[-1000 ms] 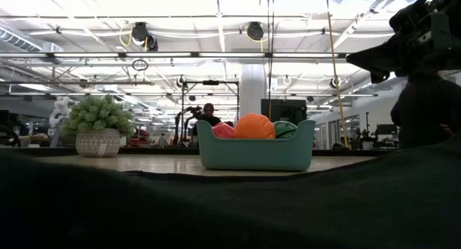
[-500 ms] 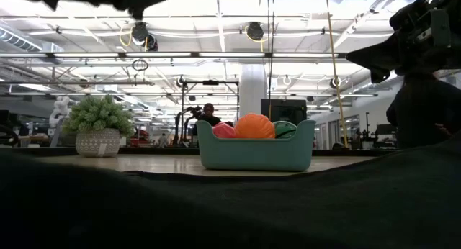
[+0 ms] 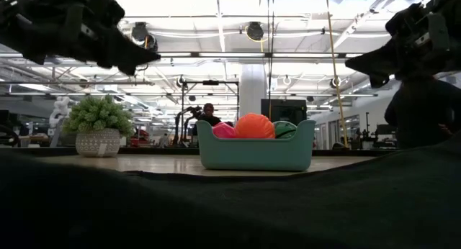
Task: Pick and placing Produce into tupperware
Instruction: Adjust the bin
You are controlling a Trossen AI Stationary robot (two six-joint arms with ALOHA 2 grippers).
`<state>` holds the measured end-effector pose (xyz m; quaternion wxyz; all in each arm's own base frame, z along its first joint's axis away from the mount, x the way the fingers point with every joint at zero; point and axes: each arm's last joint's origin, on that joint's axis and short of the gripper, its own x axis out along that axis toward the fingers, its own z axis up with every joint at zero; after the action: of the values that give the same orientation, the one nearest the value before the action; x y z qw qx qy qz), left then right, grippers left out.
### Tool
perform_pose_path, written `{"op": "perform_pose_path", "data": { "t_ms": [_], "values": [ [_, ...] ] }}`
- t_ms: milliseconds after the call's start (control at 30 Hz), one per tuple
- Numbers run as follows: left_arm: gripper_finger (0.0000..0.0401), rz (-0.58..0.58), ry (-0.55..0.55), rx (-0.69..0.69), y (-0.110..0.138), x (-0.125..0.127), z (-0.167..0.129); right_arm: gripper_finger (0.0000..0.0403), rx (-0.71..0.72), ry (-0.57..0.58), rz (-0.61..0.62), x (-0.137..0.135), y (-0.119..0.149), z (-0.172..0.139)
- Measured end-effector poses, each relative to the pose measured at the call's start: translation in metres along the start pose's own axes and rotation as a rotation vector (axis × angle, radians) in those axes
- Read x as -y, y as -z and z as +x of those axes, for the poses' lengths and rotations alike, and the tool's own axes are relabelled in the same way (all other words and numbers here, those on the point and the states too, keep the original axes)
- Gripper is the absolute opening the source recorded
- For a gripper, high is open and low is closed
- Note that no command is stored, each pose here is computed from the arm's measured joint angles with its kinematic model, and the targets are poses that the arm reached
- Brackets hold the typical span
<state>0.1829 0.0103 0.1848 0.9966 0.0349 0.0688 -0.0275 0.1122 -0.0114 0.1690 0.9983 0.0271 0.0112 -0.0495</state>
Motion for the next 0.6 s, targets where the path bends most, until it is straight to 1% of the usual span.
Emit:
{"op": "perform_pose_path", "data": {
  "t_ms": [267, 333, 467, 600],
  "values": [
    [0.0000, -0.029, -0.028, -0.095, 0.026, 0.005, 0.023, 0.0000, -0.070, 0.000, 0.032, 0.000, 0.007, 0.006],
    [0.0000, -0.045, -0.029, -0.098, 0.031, 0.005, 0.027, 0.0000, -0.097, -0.024, 0.039, -0.001, 0.009, 0.007],
    [0.0000, -0.077, -0.029, -0.147, 0.042, 0.006, 0.033, 0.0000, -0.138, -0.063, 0.048, -0.003, 0.013, 0.010],
    [0.0000, -0.102, -0.029, -0.176, 0.045, 0.005, 0.042, 0.0000, -0.145, -0.091, 0.076, -0.007, 0.014, 0.013]
  ]
}}
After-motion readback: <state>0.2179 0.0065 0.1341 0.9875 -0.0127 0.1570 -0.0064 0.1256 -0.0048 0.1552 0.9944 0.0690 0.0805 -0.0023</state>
